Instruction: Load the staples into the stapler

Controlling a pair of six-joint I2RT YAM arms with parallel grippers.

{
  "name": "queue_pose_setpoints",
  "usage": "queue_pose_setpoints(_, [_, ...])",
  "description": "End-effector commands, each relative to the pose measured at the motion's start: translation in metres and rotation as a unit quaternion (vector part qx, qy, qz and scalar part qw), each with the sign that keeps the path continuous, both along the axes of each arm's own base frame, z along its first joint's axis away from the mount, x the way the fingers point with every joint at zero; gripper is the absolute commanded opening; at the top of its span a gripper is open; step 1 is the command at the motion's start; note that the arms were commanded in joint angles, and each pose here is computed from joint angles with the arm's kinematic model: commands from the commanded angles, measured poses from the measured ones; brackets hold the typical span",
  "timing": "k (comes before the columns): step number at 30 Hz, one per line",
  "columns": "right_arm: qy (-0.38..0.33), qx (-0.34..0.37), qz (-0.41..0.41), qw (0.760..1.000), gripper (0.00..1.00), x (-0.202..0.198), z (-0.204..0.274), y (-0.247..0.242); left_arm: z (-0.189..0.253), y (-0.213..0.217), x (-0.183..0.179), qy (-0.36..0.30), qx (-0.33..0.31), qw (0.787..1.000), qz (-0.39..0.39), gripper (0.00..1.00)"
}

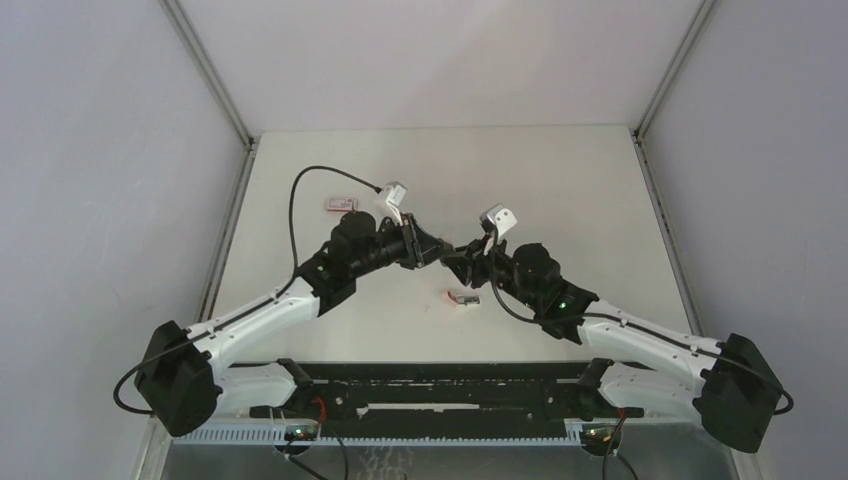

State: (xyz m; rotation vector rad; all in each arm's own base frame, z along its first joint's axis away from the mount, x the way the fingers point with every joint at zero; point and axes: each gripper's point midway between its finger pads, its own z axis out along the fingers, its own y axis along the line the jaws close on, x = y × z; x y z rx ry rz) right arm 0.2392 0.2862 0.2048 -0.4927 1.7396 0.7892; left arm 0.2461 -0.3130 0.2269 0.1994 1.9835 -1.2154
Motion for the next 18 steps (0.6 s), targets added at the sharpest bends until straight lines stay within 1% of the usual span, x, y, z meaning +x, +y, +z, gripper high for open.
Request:
queue_pose_setpoints(1, [-0.043, 0.056, 0.01, 0.997, 0.29, -0.004, 0.047, -0.004, 0.03, 0.004, 0.001, -0.039, -0.011, 0.999, 0.005, 0.0])
queue_pose_setpoints(3, [-0.049, 0.07, 0.026, 0.996, 0.57, -0.012, 0.061, -0.013, 0.032, 0.011, 0.003, -0.045, -0.004, 0.999, 0.02, 0.0])
queue_pose_setpoints(4, [-0.047, 0.073, 0.032, 0.996, 0.63, -0.015, 0.064, -0.018, 0.032, 0.015, 0.004, -0.057, 0.006, 0.998, 0.022, 0.0])
queue_pose_setpoints(5, [-0.042, 0.077, 0.04, 0.995, 0.68, -0.018, 0.067, -0.024, 0.033, 0.019, 0.004, -0.062, 0.009, 0.998, 0.025, 0.0])
queue_pose_setpoints(8, [-0.022, 0.089, 0.077, 0.993, 0.72, -0.027, 0.073, -0.036, 0.038, 0.026, 0.002, -0.083, 0.01, 0.996, 0.013, 0.0])
queue_pose_setpoints(10, [0.001, 0.095, 0.109, 0.99, 0.73, -0.033, 0.075, -0.042, 0.043, 0.023, -0.009, -0.111, 0.005, 0.993, -0.03, 0.0])
queue_pose_setpoints(11, [0.012, 0.095, 0.123, 0.988, 0.73, -0.035, 0.075, -0.044, 0.046, 0.02, -0.019, -0.125, 0.002, 0.99, -0.065, 0.0])
queue_pose_setpoints(14, [0.04, 0.102, 0.175, 0.978, 0.73, -0.047, 0.081, -0.045, 0.057, 0.011, -0.053, -0.167, -0.008, 0.971, -0.171, 0.0])
queue_pose_setpoints(18, [0.06, 0.122, 0.256, 0.957, 0.73, -0.069, 0.097, -0.036, 0.063, 0.013, -0.083, -0.206, -0.017, 0.95, -0.236, 0.0])
